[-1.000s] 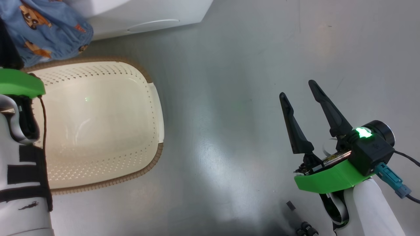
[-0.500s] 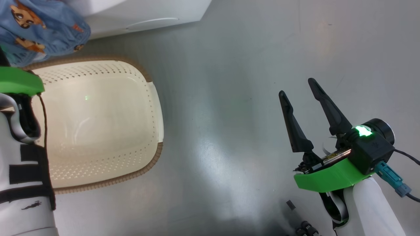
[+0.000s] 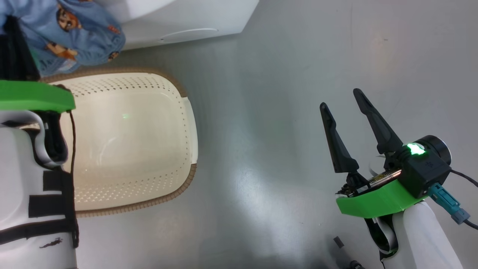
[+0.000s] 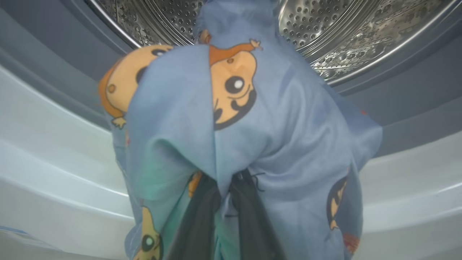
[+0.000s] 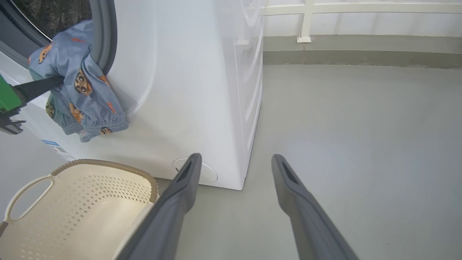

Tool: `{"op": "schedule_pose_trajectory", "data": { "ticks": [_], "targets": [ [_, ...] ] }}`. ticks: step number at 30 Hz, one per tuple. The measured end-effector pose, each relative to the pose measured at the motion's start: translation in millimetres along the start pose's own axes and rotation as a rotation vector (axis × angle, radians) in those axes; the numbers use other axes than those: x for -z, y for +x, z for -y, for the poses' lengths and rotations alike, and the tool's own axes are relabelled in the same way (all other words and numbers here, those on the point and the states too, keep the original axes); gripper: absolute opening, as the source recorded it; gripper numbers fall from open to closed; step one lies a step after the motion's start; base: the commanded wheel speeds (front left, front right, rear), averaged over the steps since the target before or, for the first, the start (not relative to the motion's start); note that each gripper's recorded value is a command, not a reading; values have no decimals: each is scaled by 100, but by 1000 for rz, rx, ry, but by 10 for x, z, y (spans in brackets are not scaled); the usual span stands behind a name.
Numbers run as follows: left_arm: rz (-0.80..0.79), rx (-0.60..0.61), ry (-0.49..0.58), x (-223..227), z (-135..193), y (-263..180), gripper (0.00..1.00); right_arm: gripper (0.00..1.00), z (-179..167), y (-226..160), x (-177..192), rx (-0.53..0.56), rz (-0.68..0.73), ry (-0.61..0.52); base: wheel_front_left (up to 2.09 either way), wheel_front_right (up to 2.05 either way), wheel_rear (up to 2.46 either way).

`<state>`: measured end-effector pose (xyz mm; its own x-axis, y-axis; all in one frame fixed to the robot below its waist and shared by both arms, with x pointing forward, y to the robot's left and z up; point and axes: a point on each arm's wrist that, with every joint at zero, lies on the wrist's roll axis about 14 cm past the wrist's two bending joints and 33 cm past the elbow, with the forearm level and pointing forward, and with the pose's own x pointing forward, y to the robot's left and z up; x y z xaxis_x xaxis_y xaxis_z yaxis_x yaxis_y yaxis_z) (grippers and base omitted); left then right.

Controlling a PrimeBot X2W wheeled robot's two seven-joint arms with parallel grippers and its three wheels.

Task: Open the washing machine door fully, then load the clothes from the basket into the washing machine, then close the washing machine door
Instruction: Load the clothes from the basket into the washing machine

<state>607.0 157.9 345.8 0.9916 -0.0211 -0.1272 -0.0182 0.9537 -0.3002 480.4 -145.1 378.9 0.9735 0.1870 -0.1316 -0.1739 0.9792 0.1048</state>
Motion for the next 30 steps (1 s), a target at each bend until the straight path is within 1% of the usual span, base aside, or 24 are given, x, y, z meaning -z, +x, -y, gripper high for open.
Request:
{"op": "schedule_pose_trajectory", "data": {
  "ticks": [5,10,19,30],
  "targets": [
    [65,48,-16,-303,134,18,0,100,-24,7,-47,-6,12,1,0,0,0],
    [122,87,-4,-592,244,40,0,100,-29,-6,-104,-6,23,-1,0,0,0],
    [137,102,9,-769,340,75,0,100,-23,-56,-202,-2,38,-7,0,0,0],
    [212,115,35,-1126,494,379,0,100,-10,-146,-264,8,39,-9,0,0,0]
  ]
}}
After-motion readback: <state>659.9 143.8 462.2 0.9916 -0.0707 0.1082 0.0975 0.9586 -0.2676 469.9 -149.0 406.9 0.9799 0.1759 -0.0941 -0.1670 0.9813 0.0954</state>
